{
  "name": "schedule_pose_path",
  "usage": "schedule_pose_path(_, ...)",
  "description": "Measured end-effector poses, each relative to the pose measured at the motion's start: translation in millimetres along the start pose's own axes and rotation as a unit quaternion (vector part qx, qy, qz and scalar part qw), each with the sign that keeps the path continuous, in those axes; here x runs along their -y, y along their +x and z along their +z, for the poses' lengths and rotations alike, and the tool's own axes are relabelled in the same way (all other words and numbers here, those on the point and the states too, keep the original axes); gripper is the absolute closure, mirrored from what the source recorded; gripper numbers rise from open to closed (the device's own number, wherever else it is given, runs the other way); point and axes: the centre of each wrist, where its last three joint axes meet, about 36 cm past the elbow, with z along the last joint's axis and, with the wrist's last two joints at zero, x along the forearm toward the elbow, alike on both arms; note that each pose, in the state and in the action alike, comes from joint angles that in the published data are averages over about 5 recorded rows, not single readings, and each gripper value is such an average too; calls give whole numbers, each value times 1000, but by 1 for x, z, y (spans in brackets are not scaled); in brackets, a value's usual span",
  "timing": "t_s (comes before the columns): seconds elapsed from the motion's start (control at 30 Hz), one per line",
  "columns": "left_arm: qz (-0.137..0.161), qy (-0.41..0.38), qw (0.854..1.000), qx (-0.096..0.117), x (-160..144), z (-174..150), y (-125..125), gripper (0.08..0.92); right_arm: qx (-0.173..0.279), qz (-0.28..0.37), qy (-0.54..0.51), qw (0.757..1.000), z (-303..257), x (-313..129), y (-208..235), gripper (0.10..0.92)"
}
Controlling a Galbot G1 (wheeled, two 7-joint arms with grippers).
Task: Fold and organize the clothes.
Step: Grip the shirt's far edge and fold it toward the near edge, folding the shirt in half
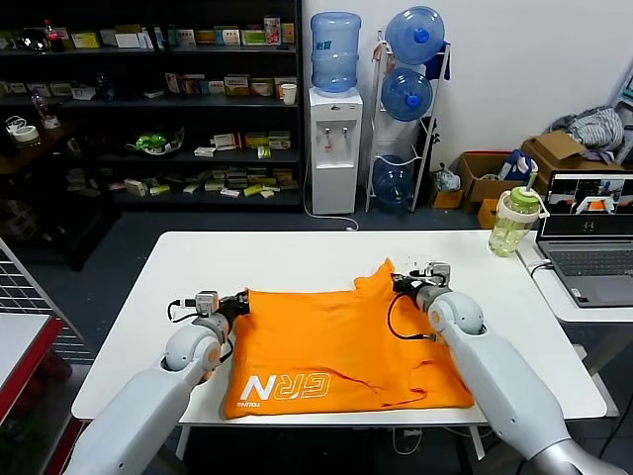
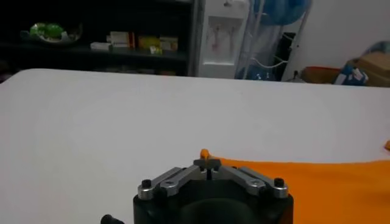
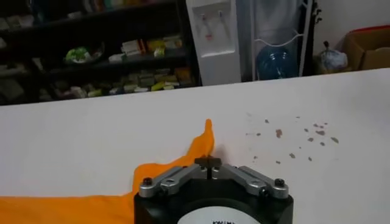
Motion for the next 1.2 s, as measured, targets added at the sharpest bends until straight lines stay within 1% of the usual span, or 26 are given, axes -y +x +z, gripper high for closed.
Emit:
schedule_pose_path(0.23, 8, -4, 1000, 15, 5, 0, 36, 906, -6, 5, -2, 1000, 10, 12, 44, 898)
schedule_pose_path(0.37, 14, -7, 1000, 19, 7, 5, 61, 906, -11, 5, 0, 1000, 16, 16, 70, 898)
schedule_pose_path(0.6, 26, -12, 999, 14, 15, 20, 102, 906, -24, 7, 11, 1000, 23, 19, 114, 898)
schedule_pose_path(0.83, 34, -21, 999, 6, 22, 33, 136, 906, -39, 7, 27, 999, 31, 12, 148, 898)
schedule_pose_path(1.0, 39, -24, 999, -1, 27, 42, 152, 906, -49, 7, 34, 998, 37, 7, 166, 898)
schedule_pose_path(1.2, 43, -26, 999, -8, 31, 49, 163, 903, -59, 7, 40, 997, 44, 2, 179, 893)
